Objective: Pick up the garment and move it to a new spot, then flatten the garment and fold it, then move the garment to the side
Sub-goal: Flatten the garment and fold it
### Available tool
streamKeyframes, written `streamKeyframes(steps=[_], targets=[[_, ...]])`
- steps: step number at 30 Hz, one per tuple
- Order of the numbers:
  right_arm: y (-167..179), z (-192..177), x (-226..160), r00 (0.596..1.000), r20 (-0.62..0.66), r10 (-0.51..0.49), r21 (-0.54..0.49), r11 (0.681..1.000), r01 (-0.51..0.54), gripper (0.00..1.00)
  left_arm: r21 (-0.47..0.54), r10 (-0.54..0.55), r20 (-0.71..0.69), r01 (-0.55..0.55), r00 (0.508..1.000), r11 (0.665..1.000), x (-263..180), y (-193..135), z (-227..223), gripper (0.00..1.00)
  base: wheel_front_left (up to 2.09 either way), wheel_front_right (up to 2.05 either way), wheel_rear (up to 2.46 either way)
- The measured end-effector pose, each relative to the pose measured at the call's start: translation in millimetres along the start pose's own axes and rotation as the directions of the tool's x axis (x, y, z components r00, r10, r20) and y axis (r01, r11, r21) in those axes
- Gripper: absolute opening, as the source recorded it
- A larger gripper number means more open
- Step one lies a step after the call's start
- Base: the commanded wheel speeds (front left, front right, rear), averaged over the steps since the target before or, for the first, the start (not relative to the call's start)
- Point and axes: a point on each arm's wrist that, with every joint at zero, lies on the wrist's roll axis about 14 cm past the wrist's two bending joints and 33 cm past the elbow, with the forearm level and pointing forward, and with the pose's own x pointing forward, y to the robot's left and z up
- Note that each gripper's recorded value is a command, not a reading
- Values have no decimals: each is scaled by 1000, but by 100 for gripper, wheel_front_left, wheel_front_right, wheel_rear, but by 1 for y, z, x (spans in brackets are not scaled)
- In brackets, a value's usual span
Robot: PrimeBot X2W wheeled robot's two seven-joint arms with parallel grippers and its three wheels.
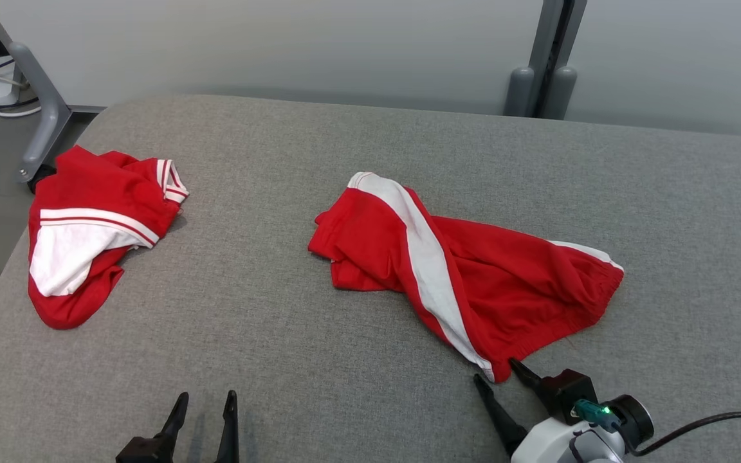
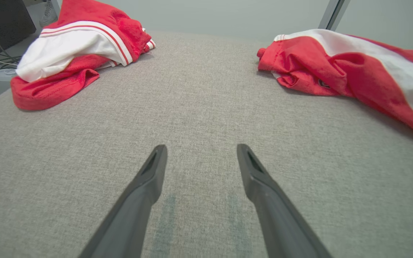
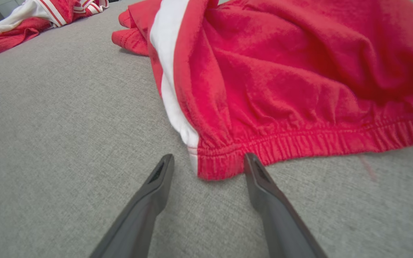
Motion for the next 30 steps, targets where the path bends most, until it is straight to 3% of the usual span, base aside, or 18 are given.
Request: streamKeyframes(steps=[1, 2, 3, 4, 14, 19, 23, 28, 29, 30], targets=[[0, 0, 2, 1000, -4, 2, -4, 1000, -2, 81, 0, 2, -3, -2, 1000, 1000, 0, 1, -1, 100, 0, 0, 0], [-2, 1, 3, 1000, 0, 0, -4, 1000, 0, 27, 0, 3, -5, -3, 1000, 1000, 0, 1, -1, 100, 0, 0, 0], [-3, 4, 4, 1000, 6, -2, -6, 1000, 2, 9, -2, -1, -7, 1, 1000, 1000, 1, 0, -2, 100, 0, 0, 0], [-5, 6, 4, 1000, 12, -7, -7, 1000, 7, 0, -2, -3, -6, 3, 1000, 1000, 1, -1, -2, 100, 0, 0, 0], [-55, 28, -32, 981, 101, -168, 4, 986, 169, 0, 5, -88, 8, 88, 996, 996, 5, -25, 3, 100, 0, 0, 0], [-100, 25, -75, 952, 103, -288, -40, 955, 293, 0, 15, -164, 14, 164, 986, 986, 2, -46, 3, 100, 0, 0, 0], [-112, 19, -87, 944, 84, -319, -52, 945, 324, 1, 25, -196, 14, 196, 980, 980, 1, -55, 3, 100, 0, 0, 0], [-120, 24, -79, 946, 78, -316, -62, 945, 321, 35, 37, -224, -7, 224, 974, 974, 0, -62, -3, 100, 0, 0, 0], [-122, 30, -74, 946, 90, -311, -68, 946, 318, 46, 38, -229, -10, 229, 973, 973, 1, -63, -3, 100, 0, 0, 0], [-124, 36, -69, 946, 102, -308, -72, 946, 315, 80, 42, -232, -12, 232, 973, 972, 2, -64, -3, 100, 0, 0, 0]])
